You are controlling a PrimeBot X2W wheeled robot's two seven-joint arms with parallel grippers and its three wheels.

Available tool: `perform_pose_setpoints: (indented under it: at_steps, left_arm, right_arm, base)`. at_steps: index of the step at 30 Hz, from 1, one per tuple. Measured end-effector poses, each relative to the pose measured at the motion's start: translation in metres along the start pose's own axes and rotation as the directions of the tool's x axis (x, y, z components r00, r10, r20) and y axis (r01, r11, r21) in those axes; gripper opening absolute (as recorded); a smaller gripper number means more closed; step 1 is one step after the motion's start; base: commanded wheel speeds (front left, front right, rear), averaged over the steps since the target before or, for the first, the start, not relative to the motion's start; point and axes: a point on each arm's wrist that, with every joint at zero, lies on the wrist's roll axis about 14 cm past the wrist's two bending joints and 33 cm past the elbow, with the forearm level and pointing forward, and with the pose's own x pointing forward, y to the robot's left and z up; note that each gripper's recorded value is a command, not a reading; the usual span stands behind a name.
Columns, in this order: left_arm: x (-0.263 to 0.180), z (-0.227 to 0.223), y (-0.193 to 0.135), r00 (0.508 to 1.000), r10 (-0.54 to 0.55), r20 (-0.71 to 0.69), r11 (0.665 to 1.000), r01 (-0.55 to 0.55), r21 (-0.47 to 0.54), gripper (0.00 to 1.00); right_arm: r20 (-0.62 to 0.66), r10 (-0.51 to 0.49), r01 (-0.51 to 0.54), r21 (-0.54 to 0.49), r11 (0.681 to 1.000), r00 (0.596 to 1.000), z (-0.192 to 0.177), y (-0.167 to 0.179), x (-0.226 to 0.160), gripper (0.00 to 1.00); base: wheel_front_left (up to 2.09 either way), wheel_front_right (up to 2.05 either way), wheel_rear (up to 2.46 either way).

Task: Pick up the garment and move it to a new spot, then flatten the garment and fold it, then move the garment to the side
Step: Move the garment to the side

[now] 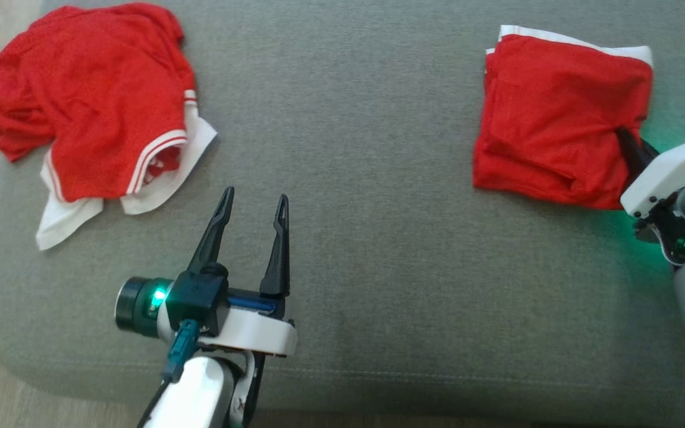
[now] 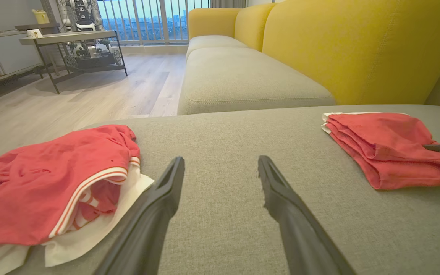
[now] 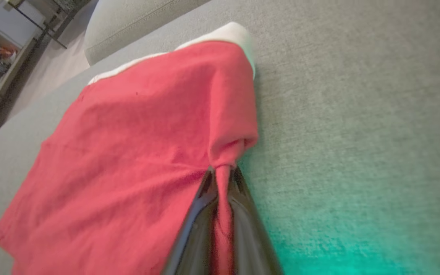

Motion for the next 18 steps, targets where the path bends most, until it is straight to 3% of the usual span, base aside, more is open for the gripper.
perform_pose_setpoints:
  at_steps: [8,18]
  left_arm:
    - [0.010,0.000,-0.022,0.997,-0.072,0.012,0.997,0.072,-0.007,1.00]
    - [0.024,-0.005,-0.060,0.978,-0.207,0.021,0.978,0.208,-0.019,1.00]
  right_arm:
    - [0.028,-0.024,0.029,-0.199,0.980,0.999,0.020,-0.035,-0.032,0.00]
    - [0.152,-0.115,0.150,-0.242,0.959,0.982,0.057,-0.099,-0.093,0.00]
  base:
    - [0.00,0.00,0.00]
    - [0.00,0.00,0.00]
